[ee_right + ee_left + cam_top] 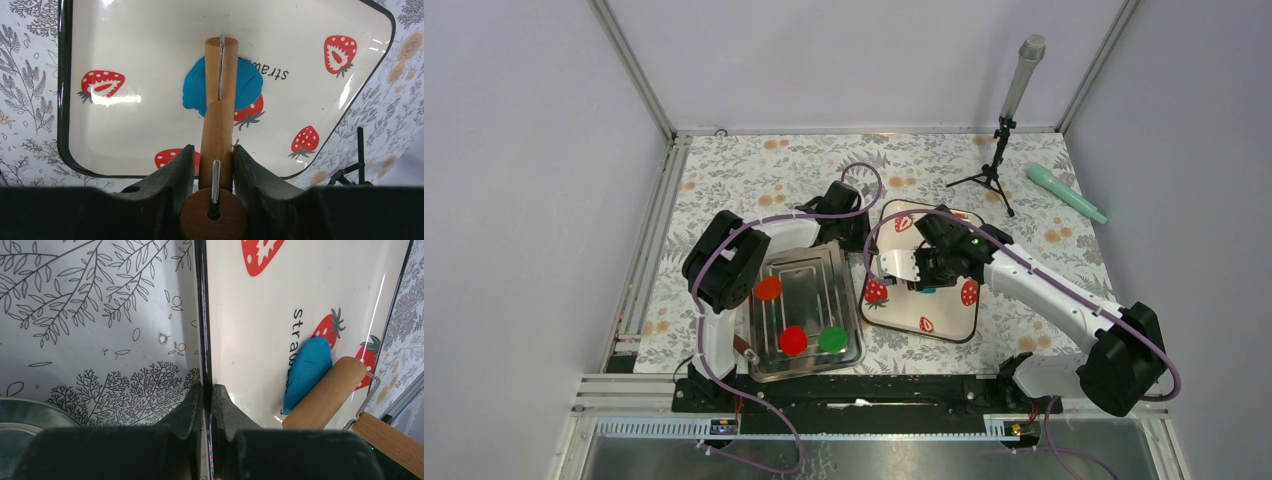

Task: Roll out the dumpling wrappers from the dough

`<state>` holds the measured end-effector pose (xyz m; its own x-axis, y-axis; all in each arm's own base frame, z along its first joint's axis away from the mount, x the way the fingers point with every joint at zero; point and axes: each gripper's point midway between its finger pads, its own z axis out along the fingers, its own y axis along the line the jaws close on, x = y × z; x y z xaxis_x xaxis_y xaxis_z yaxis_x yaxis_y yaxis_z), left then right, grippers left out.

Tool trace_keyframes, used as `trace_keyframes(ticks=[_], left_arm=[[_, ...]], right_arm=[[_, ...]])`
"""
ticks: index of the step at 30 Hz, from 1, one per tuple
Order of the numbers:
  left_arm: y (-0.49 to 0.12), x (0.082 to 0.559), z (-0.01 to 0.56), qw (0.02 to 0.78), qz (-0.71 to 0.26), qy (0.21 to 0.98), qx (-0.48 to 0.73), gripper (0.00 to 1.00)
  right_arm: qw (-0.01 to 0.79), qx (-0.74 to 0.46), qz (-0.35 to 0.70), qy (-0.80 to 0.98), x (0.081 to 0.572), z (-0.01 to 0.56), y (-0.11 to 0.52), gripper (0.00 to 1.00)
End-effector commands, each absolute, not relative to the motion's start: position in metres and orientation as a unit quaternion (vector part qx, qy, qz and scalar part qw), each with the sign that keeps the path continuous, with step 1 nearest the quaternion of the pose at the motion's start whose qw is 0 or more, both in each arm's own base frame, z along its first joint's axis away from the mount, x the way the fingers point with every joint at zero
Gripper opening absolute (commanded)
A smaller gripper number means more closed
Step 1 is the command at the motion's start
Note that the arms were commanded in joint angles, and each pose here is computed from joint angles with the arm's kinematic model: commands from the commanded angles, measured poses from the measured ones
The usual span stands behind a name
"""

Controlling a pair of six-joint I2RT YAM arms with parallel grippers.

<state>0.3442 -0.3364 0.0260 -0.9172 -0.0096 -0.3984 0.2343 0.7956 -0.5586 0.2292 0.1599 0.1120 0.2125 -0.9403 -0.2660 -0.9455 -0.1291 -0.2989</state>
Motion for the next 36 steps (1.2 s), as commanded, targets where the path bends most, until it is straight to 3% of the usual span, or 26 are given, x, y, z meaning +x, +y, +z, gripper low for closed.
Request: trace_keyframes(ticks=[1, 9, 36], left_arm=[[-0.322, 0.327, 0.000, 0.166, -0.276, 0.943, 0.077, 0.00], [-0.322, 0.328, -0.002, 0.167, -0.275, 0.944, 0.075, 0.00], [-0.324, 0.323, -0.008, 0.157, -0.277, 0.946, 0.058, 0.00]], right_arm=[[0.058, -0.730, 0.142, 0.666, 0.155, 0.080, 0.152, 0.00], [0.012, -0.725, 0.166, 0.668, 0.138, 0.084, 0.153, 0.00], [-0.023, -0.723, 0.184, 0.665, 0.101, 0.087, 0.147, 0.00]])
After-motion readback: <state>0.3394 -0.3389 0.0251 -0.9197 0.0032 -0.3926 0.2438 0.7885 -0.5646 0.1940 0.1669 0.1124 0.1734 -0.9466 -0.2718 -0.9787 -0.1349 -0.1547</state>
